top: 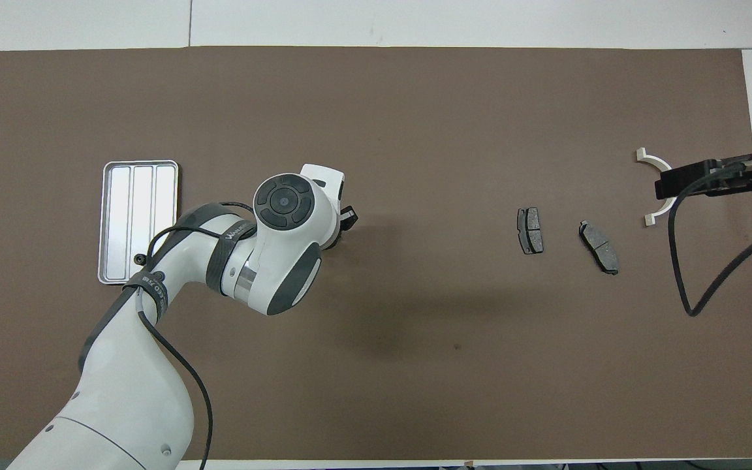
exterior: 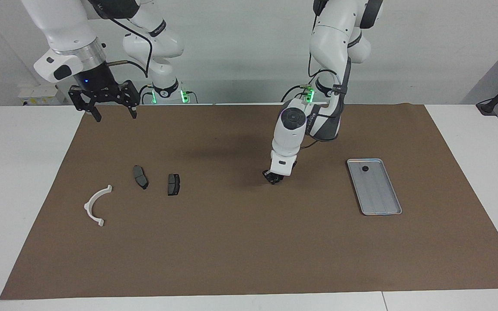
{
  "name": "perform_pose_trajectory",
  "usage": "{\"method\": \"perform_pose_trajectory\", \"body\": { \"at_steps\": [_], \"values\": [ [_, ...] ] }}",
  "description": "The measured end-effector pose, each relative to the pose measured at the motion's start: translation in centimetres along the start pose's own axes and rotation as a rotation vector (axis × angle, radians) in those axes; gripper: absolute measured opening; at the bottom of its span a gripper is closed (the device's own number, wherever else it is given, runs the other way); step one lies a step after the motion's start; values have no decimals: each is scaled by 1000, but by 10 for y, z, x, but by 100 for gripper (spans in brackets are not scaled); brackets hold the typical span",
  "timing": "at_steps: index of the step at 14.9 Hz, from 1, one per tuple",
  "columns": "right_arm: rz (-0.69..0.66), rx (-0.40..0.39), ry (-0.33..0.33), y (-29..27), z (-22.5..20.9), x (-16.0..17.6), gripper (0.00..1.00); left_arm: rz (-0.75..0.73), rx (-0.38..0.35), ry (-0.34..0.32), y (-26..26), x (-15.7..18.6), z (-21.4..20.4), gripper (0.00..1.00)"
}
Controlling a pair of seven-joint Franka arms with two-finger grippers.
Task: Pick bearing gear from pile to tray
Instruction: 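Carry the ring with the left gripper into the tray and lower it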
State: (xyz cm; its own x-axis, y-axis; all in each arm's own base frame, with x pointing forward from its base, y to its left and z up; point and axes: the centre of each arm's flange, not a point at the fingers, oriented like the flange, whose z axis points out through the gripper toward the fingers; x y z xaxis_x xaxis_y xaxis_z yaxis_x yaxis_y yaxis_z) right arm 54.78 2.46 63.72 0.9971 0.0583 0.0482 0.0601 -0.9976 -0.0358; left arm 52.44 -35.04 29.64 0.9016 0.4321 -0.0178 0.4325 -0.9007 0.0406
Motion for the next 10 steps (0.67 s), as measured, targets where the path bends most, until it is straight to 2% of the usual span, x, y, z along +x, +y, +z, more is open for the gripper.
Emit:
{"method": "perform_pose_trajectory", "body": {
  "at_steps": [2, 5, 7, 10],
  "values": [
    [2, 1, -47, 1, 6, -5, 100, 5, 21, -1, -2, 1, 1, 35],
    [6, -1, -61, 3, 8, -6, 100, 28, 67, -1, -23, 26, -5, 35],
    [6, -2, -37, 3, 7, -4, 100, 78, 90, -21, -62, 64, -31, 35],
    [6, -3, -11, 4, 11, 0, 100, 181, 85, -37, -151, 133, -77, 35]
  ]
}}
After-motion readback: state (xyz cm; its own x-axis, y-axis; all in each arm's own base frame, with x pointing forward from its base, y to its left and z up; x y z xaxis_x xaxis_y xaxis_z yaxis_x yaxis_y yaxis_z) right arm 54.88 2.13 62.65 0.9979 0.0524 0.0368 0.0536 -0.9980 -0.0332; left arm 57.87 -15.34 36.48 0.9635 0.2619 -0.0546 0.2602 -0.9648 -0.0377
